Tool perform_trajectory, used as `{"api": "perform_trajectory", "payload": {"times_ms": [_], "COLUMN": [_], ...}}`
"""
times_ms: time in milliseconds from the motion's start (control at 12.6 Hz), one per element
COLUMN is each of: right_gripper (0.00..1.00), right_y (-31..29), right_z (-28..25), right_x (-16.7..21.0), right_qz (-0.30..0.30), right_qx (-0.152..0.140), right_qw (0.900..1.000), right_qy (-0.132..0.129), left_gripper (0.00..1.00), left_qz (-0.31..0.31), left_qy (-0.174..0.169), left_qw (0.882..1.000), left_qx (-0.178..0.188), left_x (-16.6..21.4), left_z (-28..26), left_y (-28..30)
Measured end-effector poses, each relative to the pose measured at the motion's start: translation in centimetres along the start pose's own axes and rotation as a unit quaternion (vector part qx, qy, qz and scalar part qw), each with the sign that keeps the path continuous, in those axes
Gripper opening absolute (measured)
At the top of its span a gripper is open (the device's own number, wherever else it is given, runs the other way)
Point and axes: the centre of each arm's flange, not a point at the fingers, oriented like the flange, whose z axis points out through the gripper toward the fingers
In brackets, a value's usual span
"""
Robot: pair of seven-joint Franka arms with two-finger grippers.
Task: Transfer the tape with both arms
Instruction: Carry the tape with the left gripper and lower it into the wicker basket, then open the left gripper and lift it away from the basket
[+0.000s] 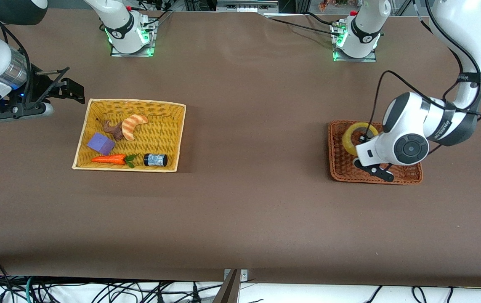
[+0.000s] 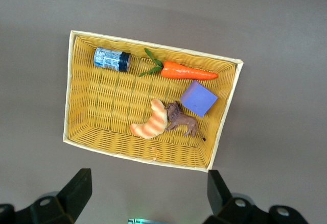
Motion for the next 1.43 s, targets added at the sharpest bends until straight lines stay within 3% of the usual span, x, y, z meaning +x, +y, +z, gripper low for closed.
{"api": "perform_trajectory", "payload": {"times_ms": [477, 715, 874, 1033, 1192, 1430], "right_gripper": [1.0, 1.0, 1.0, 1.0, 1.0, 1.0], "right_y": [0.0, 0.0, 0.0, 0.0, 0.0, 0.1], "right_z": [0.1, 0.2, 0.2, 0.2, 0.2, 0.2], "right_x": [0.1, 0.1, 0.1, 0.1, 0.1, 0.1], "right_qz": [0.0, 0.0, 0.0, 0.0, 0.0, -0.001], "right_qx": [0.0, 0.0, 0.0, 0.0, -0.001, -0.005], "right_qw": [1.0, 1.0, 1.0, 1.0, 1.0, 1.0], "right_qy": [-0.001, -0.001, -0.002, -0.002, -0.002, -0.002], "left_gripper": [0.27, 0.58, 0.79, 1.0, 1.0, 1.0], "left_qz": [0.065, 0.07, 0.059, 0.025, -0.022, -0.056], "left_qy": [0.005, 0.018, 0.042, 0.085, 0.119, 0.134], "left_qw": [0.997, 0.997, 0.997, 0.996, 0.992, 0.989], "left_qx": [-0.037, -0.029, -0.012, -0.018, -0.018, -0.011], "left_x": [1.2, 1.4, 0.4, -2.0, -5.8, -11.1], "left_z": [7.3, 5.4, 0.9, -6.3, -13.9, -22.4], "left_y": [-3.7, -3.2, -3.5, -3.2, -3.0, -3.4]}}
